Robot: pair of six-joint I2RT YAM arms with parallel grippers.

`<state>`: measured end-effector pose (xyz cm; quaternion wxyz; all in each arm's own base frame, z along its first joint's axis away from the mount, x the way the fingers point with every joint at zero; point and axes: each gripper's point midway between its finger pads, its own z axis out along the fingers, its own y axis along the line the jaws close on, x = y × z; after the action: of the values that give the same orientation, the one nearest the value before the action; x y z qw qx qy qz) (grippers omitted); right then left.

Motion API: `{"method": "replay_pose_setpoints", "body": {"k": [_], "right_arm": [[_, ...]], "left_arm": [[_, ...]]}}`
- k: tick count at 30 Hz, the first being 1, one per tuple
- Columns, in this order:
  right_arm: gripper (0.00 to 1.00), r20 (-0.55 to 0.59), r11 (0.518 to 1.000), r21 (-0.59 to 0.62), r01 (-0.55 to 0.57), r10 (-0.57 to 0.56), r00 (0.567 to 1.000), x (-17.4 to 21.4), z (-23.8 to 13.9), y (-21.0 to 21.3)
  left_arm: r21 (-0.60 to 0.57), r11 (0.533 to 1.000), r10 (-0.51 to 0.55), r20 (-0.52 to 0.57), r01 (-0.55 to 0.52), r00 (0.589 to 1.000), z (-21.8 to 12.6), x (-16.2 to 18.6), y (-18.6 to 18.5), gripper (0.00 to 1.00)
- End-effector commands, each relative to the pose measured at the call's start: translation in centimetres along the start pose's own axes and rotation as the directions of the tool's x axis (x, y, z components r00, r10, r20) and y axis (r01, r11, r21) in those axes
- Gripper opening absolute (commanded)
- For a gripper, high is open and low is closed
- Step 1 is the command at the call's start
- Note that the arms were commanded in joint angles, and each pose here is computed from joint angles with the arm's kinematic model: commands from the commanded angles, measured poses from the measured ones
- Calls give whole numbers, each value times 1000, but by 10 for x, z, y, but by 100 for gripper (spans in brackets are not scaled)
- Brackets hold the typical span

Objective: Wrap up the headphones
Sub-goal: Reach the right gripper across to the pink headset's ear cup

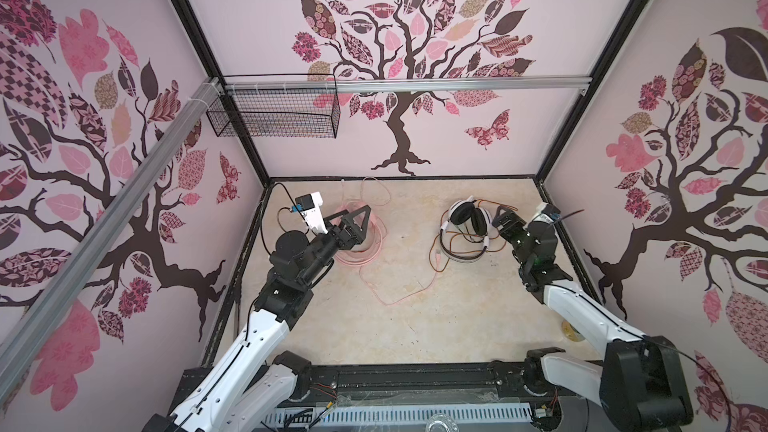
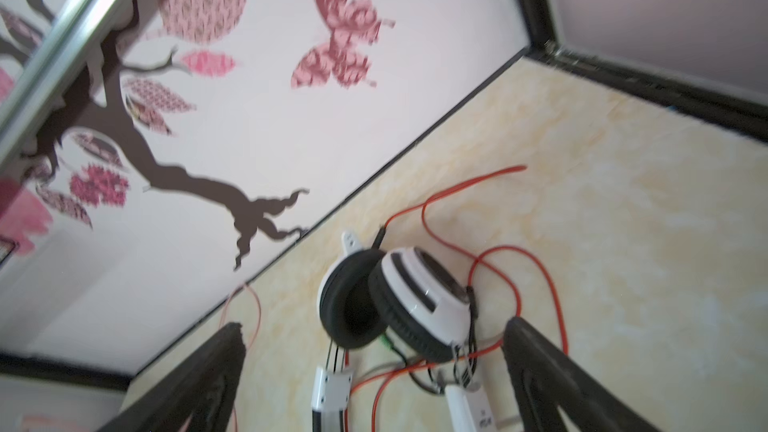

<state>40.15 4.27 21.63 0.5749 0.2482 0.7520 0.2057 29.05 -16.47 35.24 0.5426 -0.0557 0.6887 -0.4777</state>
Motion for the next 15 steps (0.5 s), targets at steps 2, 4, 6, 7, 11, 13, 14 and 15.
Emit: {"method": "replay_pose_setpoints", "body": {"k": [2, 4, 6, 7, 11, 13, 14, 15], "right_arm": [[100, -297, 920, -289, 265, -349, 889, 81, 26, 133], [100, -363, 834, -366, 413, -537, 762, 126, 32, 171], [100, -367, 735, -420, 533, -674, 641, 163, 36, 201], [99, -368, 702, -444, 558, -710, 600, 176, 38, 211], [100, -407, 669, -538, 513, -739, 537, 214, 45, 240], [99, -415, 678, -552, 485, -728, 546, 221, 52, 249], [100, -417, 683, -555, 475, -722, 552, 224, 55, 252], [100, -424, 691, -554, 465, -715, 556, 228, 60, 254]], "left_arm": [[-13, 908, -417, -140, 420, 898, -52, 32, -2, 98], [-59, 948, -318, -164, 313, 934, -62, 37, -3, 98], [-208, 966, -194, -209, 150, 959, -79, 38, 6, 98], [-281, 955, -158, -204, 96, 966, -89, 34, 13, 98], [-412, 896, 126, -127, -168, 984, -133, -5, 16, 98], [-434, 863, 219, -142, -260, 965, -149, -13, 11, 98], [-441, 849, 247, -154, -290, 957, -154, -14, 10, 98], [-442, 844, 256, -165, -304, 952, -156, -13, 11, 98]]}}
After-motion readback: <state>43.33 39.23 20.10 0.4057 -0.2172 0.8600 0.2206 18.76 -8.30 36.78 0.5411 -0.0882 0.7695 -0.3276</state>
